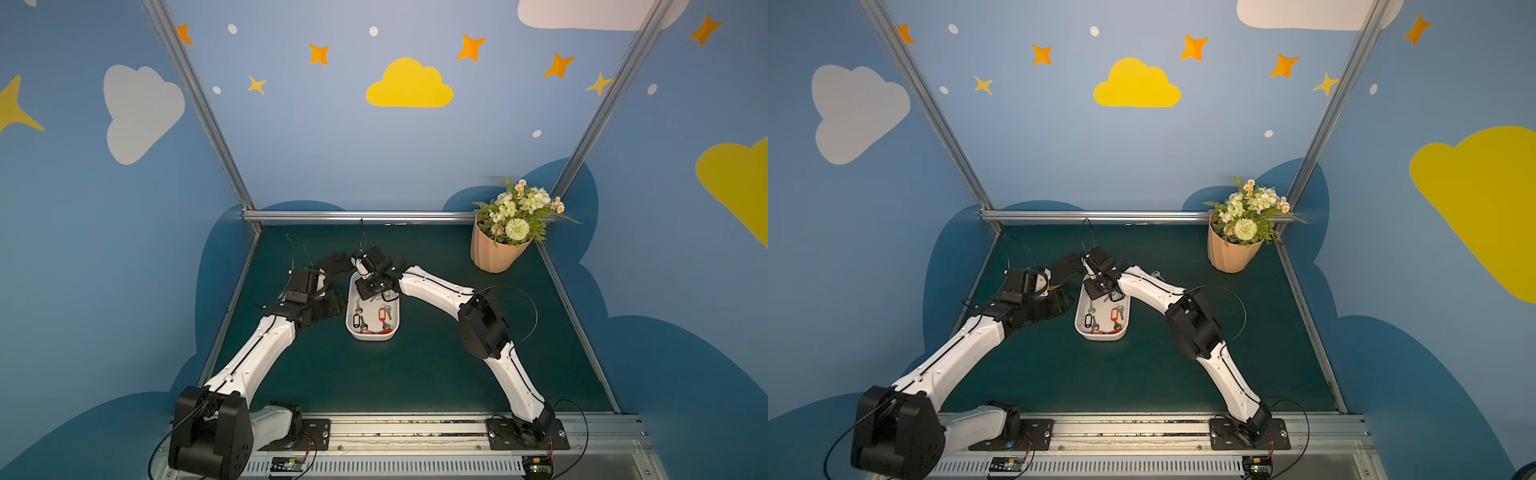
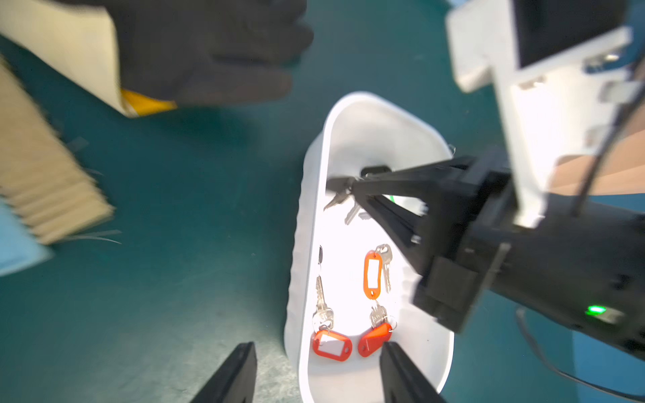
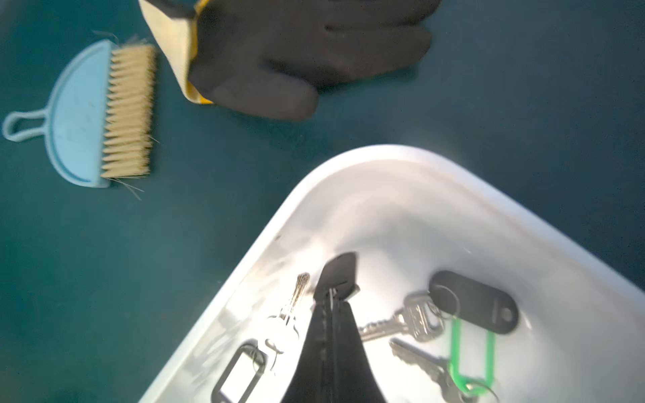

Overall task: Take the keys out of the storage box
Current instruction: Pick up the key from the storage box.

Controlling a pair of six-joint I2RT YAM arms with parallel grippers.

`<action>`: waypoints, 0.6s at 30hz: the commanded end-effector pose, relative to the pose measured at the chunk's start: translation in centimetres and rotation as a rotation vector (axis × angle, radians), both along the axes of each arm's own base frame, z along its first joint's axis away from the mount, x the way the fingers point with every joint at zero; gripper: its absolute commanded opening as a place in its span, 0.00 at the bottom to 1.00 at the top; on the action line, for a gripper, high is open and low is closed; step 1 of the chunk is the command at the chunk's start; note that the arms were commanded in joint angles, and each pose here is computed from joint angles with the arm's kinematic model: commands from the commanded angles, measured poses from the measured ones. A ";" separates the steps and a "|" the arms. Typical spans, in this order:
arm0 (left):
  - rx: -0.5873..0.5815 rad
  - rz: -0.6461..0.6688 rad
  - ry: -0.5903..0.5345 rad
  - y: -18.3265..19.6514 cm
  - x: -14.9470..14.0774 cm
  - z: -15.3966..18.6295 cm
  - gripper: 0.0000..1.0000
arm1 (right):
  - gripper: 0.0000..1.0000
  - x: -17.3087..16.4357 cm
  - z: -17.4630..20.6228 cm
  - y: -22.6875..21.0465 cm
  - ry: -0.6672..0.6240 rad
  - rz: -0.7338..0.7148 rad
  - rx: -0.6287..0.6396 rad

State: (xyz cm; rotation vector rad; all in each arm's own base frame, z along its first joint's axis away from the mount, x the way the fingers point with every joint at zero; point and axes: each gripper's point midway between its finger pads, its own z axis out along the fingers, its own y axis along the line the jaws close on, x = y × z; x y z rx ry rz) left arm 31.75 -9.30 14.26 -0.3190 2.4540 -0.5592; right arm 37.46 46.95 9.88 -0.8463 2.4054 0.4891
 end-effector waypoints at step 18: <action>0.139 0.364 -0.336 7.7 -3.0 5.2 0.98 | 0.00 1.8 7.2 -19.5 -0.048 -0.275 -0.085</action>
